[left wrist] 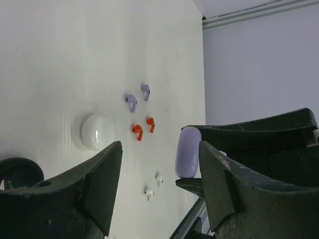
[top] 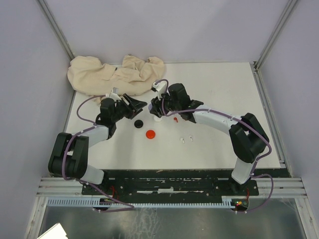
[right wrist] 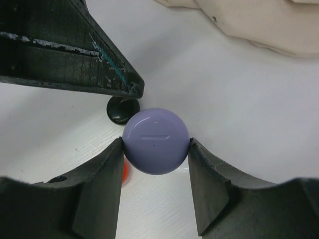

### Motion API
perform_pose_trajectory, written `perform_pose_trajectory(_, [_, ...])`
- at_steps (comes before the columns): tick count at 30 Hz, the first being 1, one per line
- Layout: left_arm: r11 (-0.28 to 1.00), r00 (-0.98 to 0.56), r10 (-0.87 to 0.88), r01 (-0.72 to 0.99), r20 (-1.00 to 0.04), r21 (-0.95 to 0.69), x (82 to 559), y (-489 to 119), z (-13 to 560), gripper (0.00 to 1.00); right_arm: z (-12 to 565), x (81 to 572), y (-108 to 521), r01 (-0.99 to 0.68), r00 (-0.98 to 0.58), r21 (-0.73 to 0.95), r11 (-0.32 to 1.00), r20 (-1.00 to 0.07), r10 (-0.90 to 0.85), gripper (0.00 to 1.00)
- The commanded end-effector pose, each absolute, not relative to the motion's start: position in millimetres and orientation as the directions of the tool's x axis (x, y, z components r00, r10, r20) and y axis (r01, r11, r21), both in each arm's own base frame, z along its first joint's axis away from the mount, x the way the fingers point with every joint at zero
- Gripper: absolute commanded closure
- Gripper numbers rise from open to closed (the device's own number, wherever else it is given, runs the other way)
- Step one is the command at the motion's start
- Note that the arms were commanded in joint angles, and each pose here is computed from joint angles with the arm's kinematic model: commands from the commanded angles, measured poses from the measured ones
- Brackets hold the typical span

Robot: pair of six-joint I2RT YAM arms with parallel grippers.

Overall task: Insert the wireless bluetooth earbuds into the charging case
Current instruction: Open the charging case.

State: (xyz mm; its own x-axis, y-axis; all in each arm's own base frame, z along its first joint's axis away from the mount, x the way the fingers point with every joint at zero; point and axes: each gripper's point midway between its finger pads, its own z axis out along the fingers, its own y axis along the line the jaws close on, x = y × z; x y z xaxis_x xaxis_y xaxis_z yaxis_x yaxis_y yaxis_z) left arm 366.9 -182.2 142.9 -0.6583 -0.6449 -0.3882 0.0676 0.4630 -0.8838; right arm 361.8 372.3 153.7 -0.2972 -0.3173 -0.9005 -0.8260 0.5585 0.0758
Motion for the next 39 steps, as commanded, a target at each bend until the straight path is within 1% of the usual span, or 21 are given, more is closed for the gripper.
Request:
perform_pose_trajectory(1, [0.414,-0.637,-0.650,0.159,-0.414,-0.896,373,-190,172,0.31,179,353,378,-0.858,-0.250,0.073,0.508,-0.924,-0.290,0.89])
perform_pose_trajectory(11, [0.378,-0.669,-0.620,0.204,-0.411,-0.903,365,-211,176,0.33,176,349,384,-0.871,-0.264,0.100,0.481,-0.921,-0.288,0.90])
perform_pose_trajectory(15, [0.372,-0.674,-0.614,0.212,-0.411,-0.904,362,-215,176,0.35,176,349,386,-0.872,-0.267,0.106,0.477,-0.921,-0.284,0.90])
perform_pose_trajectory(19, [0.367,-0.678,-0.611,0.215,-0.409,-0.905,360,-218,177,0.41,174,350,386,-0.871,-0.269,0.106,0.479,-0.920,-0.286,0.90])
perform_pose_trajectory(26, [0.363,-0.676,-0.613,0.217,-0.408,-0.906,357,-218,176,0.56,174,352,386,-0.869,-0.270,0.106,0.483,-0.920,-0.283,0.90])
perform_pose_trajectory(30, [0.358,-0.675,-0.617,0.217,-0.405,-0.908,356,-217,176,0.63,176,352,387,-0.867,-0.271,0.107,0.487,-0.921,-0.279,0.90])
perform_pose_trajectory(39, [0.350,-0.681,-0.608,0.231,-0.408,-0.908,352,-221,177,0.62,177,354,388,-0.863,-0.279,0.118,0.491,-0.922,-0.269,0.91])
